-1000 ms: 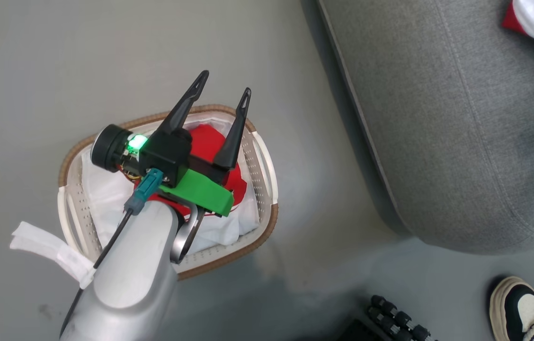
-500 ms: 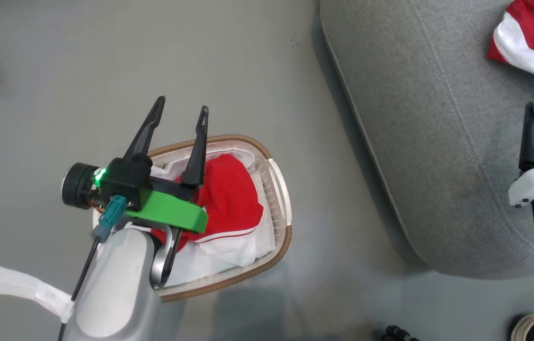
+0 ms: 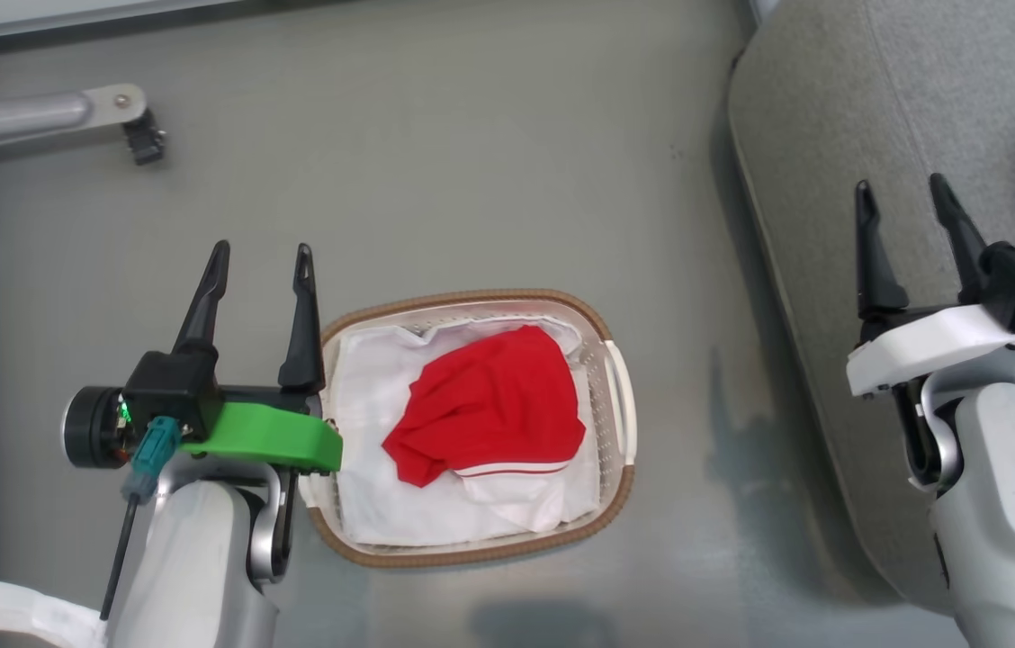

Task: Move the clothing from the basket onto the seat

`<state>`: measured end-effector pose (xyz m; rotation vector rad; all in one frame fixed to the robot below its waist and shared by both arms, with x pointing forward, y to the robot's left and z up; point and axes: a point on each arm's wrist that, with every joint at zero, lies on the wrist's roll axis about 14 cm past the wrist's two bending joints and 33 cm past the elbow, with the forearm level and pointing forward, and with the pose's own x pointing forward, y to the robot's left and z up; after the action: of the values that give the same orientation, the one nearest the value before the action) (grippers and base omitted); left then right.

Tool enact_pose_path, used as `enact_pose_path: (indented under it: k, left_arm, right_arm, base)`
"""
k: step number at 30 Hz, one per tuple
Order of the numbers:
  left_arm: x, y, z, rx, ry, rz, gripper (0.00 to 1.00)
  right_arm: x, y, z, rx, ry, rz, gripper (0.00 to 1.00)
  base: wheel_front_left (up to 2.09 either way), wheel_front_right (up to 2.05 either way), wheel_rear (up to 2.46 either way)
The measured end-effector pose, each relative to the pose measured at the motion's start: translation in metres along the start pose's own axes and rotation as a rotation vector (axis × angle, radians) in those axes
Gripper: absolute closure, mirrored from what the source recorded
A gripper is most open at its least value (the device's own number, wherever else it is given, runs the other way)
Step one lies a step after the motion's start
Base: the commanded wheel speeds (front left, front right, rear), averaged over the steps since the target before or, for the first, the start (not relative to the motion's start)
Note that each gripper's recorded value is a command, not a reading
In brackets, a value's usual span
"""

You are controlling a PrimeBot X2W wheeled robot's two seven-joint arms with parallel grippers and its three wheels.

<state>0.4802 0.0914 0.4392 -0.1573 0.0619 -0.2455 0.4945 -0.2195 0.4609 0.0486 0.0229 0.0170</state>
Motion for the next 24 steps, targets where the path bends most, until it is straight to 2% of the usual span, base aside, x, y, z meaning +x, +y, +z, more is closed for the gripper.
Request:
enact_pose_path:
  k: [6,12,24]
  left_arm:
    - [-0.025,0.024,0.014,0.035,-0.015,0.086,0.0]
    - [-0.051,0.035,0.022,0.04,-0.023,0.134,0.0]
    - [-0.091,0.03,0.03,0.027,-0.037,0.149,0.0]
  right_arm:
    - [-0.006,0.034,0.002,0.044,-0.007,0.071,0.0]
    - [-0.024,0.047,0.002,0.077,0.005,0.087,0.0]
    - [-0.063,0.062,-0.001,0.097,0.031,0.112,0.0]
  base:
    - [0.0,0.0,0.0]
    - [0.0,0.0,0.0]
    - [0.0,0.0,0.0]
